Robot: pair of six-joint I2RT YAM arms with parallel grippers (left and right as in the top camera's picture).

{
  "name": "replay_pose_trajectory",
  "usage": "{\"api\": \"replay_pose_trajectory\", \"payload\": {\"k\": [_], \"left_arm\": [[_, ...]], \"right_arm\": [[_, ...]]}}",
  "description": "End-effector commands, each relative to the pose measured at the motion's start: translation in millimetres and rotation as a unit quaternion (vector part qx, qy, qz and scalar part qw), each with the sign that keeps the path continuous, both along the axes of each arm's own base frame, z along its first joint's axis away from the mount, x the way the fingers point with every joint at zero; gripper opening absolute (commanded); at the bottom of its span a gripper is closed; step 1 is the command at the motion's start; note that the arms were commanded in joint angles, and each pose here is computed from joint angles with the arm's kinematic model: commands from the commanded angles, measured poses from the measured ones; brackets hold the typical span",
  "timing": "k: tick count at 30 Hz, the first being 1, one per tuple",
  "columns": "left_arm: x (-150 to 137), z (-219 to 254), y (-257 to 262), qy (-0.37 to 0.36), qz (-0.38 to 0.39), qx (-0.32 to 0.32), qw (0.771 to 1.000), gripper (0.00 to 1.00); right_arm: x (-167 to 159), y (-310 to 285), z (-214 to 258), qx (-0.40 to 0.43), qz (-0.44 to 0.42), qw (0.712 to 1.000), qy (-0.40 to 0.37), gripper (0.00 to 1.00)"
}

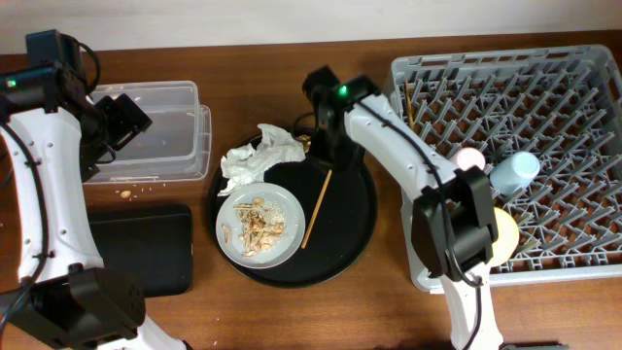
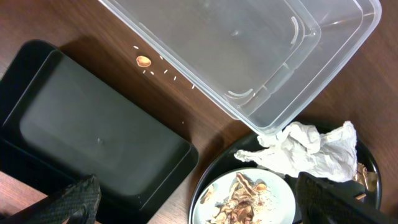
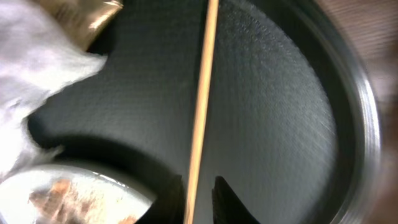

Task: Sort waste into correct bins and load items into the dishwasher rack
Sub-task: 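Close the right gripper on the second chopstick and lift it, then carry the second chopstick into the rack's left side and release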

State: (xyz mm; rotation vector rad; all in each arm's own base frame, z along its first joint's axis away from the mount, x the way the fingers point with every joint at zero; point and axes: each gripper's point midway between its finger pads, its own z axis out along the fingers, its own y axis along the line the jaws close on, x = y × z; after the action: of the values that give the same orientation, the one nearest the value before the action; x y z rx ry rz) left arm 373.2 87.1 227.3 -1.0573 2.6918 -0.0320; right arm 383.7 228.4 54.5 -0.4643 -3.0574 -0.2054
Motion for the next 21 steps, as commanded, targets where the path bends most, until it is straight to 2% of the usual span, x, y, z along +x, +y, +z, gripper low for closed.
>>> {"api": "replay_pose_trajectory", "payload": {"k": [1,6,16,21], "left_arm": [[-2.0,15.0,2.9,-0.021,0.008,0.007,1.0,0.99],[-2.0,15.0,2.9,-0.021,0.008,0.007,1.0,0.99],[-2.1,15.0,3.2,-0.021,0.008,0.007,1.0,0.99],[-2.1,15.0,3.2,-0.021,0.008,0.007,1.0,0.99]], "right_arm": [[-19.0,10.3,-36.6,0.018,-0.02,0.999,0.031,0.16],[-27.4,16.6,-56.3,0.02,-0.02,0.999,0.029,0.17],[-37.5,23.5,-61.7,0.003,-0.028,0.999,0.03,0.18],[-42.3,22.9,-61.0,0.006,-0.029,0.999,0.043,0.1]]}}
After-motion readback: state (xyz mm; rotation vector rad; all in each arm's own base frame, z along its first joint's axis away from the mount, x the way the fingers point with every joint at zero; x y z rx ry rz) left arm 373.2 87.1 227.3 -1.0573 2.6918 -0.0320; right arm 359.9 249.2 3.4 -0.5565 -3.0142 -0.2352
